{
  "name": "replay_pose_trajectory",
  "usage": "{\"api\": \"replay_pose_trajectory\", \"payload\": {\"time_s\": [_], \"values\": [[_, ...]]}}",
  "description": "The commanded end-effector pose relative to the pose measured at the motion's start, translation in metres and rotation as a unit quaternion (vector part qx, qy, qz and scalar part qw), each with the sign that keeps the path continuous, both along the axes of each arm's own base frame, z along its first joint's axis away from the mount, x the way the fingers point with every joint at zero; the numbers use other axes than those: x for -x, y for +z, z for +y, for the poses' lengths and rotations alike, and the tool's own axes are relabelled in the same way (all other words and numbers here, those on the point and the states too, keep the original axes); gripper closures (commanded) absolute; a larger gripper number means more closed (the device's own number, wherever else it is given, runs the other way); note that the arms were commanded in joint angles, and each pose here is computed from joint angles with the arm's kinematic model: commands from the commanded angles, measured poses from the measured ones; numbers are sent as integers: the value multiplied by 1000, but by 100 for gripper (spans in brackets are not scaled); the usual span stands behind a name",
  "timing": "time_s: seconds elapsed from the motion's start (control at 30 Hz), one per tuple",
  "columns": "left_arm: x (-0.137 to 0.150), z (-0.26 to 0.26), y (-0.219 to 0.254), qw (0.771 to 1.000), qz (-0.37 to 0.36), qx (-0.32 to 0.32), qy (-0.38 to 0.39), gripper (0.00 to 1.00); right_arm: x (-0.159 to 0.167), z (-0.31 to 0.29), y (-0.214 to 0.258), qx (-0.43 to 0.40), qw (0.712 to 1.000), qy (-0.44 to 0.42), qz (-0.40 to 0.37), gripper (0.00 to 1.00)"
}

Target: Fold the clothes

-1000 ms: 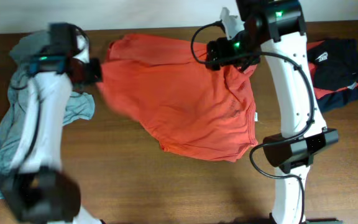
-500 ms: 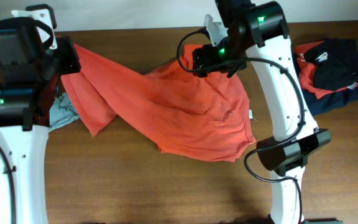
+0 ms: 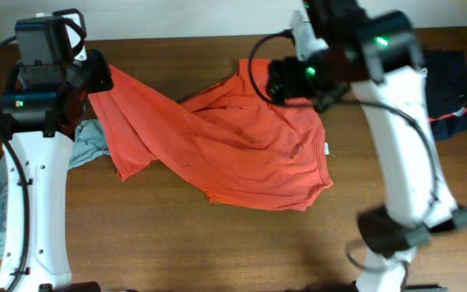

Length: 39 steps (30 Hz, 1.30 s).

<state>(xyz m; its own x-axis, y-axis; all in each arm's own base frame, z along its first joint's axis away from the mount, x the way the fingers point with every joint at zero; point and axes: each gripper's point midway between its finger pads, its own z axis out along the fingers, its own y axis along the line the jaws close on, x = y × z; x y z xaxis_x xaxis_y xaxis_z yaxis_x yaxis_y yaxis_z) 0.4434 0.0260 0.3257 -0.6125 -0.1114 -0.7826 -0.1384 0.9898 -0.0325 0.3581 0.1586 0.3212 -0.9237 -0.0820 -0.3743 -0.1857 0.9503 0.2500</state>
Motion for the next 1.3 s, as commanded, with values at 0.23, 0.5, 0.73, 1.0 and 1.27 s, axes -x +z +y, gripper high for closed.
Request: {"api": "replay_pose_trajectory", "payload": {"time_s": [0.23, 0.5, 0.73, 1.0, 1.27], "values": [[-1, 3, 6, 1000, -8, -13, 2, 99, 86, -36, -86, 64, 980, -91, 166, 15], [-6, 4, 3, 1000, -9, -12, 2, 99, 131, -23, -161, 82, 956, -98, 263, 15], [-15, 3, -13, 1000, 7, -11, 1, 99, 155, -21, -227, 91, 938, -138, 305, 19], [-23, 1, -24, 1000, 15, -5, -6, 100, 145, -31, -283, 66, 938, -196, 279, 36], [-24, 0, -23, 1000, 14, -4, -7, 99, 135, -68, -303, 107, 930, -257, 242, 44]]}}
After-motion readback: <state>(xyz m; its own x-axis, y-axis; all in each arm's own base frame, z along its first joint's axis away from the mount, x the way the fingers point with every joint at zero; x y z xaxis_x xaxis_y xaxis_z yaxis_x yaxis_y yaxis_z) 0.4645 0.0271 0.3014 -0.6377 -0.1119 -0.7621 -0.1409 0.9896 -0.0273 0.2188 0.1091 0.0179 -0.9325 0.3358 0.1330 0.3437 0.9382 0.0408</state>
